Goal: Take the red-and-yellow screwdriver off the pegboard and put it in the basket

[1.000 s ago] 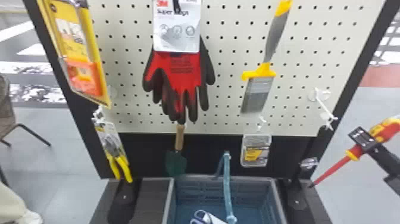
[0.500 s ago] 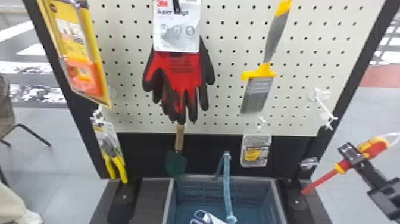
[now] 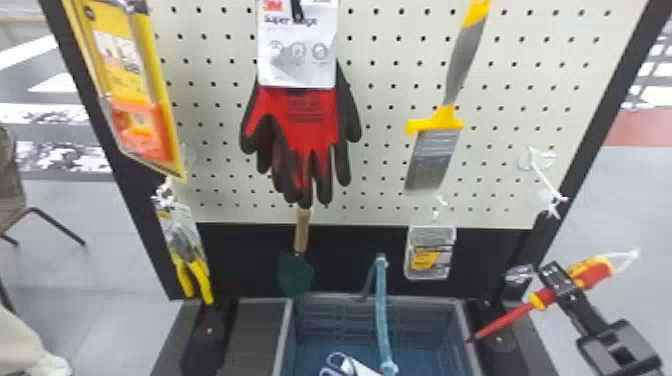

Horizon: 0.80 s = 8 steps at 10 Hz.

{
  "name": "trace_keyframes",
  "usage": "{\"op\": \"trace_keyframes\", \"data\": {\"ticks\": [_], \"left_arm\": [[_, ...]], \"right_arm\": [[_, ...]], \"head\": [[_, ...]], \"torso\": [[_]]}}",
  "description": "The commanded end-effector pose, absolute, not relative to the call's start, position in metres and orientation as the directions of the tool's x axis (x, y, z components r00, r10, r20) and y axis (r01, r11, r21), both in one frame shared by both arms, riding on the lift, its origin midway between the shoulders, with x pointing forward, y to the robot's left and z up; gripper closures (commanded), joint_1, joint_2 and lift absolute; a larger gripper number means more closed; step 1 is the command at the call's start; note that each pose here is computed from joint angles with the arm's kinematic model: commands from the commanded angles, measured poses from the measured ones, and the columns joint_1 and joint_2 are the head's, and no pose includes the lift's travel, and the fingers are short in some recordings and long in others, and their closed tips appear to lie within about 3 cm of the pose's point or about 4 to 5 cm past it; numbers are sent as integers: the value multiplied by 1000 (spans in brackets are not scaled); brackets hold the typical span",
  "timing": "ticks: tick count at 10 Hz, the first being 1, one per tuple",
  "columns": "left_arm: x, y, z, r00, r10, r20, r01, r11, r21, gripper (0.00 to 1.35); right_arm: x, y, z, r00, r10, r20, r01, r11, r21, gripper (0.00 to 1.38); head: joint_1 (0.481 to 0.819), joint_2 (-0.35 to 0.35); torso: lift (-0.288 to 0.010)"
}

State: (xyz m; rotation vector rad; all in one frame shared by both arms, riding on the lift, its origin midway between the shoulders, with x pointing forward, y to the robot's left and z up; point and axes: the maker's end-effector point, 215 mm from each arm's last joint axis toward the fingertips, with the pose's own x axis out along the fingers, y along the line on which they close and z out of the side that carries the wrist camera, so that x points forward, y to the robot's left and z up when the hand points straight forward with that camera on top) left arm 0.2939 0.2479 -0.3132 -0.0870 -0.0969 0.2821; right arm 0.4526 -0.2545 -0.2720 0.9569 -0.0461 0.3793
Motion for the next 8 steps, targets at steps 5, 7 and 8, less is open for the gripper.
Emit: {"op": "trace_keyframes", "data": {"ticks": [5, 7, 8], "left_arm": [[294, 249, -314, 956, 283, 83, -274, 956, -99, 99], [296, 249, -312, 955, 282, 88, -274, 957, -99, 99], [296, 248, -312, 956, 280, 88, -272, 957, -99, 99]], "right_arm": [[436, -221, -300, 941, 298, 159, -292, 481, 827, 1141], [431, -205, -309, 938, 318, 139, -281, 462, 841, 1141], [429, -195, -311, 935, 329, 134, -280, 452, 847, 1141]], "head": [[549, 0], [549, 0], [549, 0]], "torso": [[-100], [-100], [-100]]}}
